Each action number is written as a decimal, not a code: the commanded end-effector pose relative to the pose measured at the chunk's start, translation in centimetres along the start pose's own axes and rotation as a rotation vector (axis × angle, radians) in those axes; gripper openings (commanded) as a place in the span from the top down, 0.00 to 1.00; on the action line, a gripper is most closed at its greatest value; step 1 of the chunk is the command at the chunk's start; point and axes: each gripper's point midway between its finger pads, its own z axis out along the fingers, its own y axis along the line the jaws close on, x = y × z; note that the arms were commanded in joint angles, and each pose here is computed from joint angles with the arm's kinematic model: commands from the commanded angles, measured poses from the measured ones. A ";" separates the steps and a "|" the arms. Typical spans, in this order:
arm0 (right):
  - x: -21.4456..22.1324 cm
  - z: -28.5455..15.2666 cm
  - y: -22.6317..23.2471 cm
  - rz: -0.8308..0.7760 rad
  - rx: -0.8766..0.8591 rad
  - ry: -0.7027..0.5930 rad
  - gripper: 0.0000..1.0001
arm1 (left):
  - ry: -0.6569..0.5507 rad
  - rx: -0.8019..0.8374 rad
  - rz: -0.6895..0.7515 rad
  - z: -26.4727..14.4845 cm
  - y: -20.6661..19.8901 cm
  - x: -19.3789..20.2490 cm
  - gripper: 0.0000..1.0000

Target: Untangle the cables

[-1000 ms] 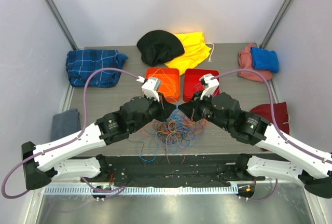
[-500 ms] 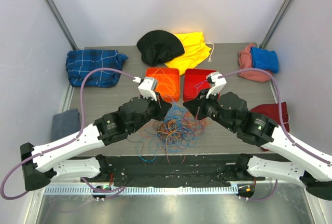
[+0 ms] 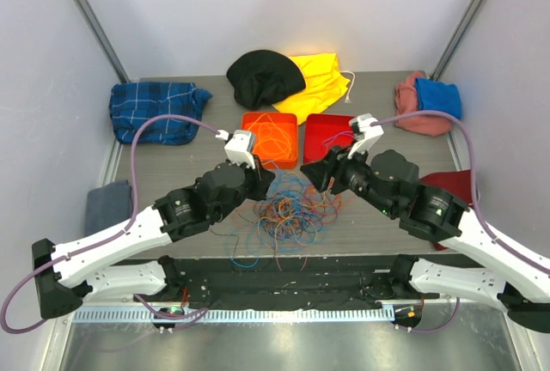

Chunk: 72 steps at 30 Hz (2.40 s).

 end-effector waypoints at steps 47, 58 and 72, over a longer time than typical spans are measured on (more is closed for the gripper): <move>4.2 3.9 1.2 0.036 -0.054 0.096 0.59 | -0.044 0.152 -0.052 -0.2 -4.1 -2.9 1.00; 4.9 4.5 0.8 0.024 -0.038 0.107 0.66 | -0.041 0.155 -0.053 -0.2 -4.1 -2.8 1.00; 3.6 3.9 0.3 0.025 -0.010 0.059 0.99 | -0.051 0.127 -0.047 -0.2 -3.3 -2.6 1.00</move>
